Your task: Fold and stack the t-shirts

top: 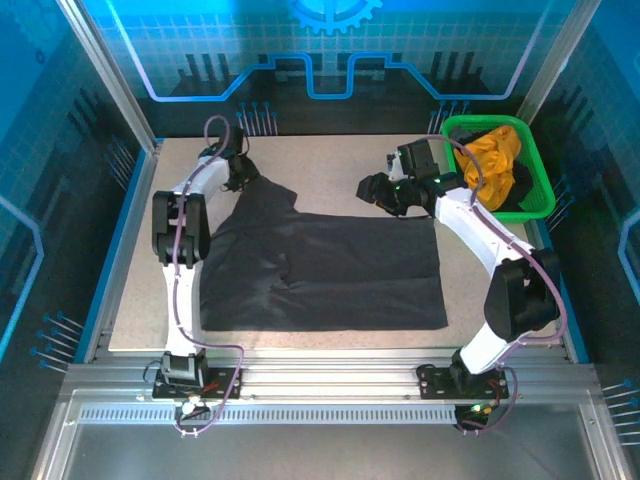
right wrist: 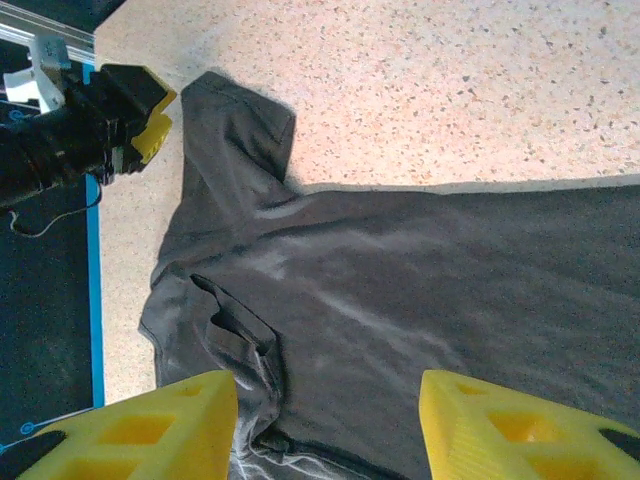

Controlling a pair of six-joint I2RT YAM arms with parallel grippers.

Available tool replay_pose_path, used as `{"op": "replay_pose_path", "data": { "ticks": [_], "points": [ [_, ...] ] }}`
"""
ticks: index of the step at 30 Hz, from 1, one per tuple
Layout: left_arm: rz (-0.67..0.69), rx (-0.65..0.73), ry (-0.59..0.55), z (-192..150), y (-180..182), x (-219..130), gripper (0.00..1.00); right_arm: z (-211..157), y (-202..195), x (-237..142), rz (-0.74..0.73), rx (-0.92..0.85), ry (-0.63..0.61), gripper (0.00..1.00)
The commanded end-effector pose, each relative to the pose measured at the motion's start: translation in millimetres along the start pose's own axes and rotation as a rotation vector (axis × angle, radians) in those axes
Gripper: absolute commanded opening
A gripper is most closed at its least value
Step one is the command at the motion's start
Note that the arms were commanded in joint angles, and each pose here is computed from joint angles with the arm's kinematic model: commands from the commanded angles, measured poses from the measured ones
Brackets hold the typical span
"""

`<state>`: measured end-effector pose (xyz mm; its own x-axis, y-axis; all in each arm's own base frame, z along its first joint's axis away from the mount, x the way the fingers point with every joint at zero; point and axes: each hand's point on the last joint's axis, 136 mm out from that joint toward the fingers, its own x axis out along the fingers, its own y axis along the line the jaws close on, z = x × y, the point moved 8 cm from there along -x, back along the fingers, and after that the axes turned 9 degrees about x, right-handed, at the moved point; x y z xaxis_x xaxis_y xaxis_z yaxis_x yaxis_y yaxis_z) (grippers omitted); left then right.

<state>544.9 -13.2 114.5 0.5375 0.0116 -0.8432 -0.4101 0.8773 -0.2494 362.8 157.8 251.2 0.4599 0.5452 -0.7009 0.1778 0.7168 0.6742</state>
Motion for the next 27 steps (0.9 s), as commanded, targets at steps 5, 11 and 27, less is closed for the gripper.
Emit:
{"op": "replay_pose_path", "data": {
  "ticks": [5, 11, 27],
  "points": [
    [-0.062, 0.026, -0.03, 5.3, -7.2, 22.1, 0.49, -8.2, -18.2, -6.9, -0.054, 0.046, 0.001, 0.52],
    [-0.137, 0.024, 0.042, -13.8, -14.1, 33.0, 0.43, -6.5, -39.9, -1.0, -0.236, 0.08, -0.017, 0.51],
    [-0.14, 0.075, -0.011, -2.6, -29.3, 5.2, 0.64, 50.2, -103.3, 42.9, -0.677, 0.132, -0.115, 0.51]
  ]
}}
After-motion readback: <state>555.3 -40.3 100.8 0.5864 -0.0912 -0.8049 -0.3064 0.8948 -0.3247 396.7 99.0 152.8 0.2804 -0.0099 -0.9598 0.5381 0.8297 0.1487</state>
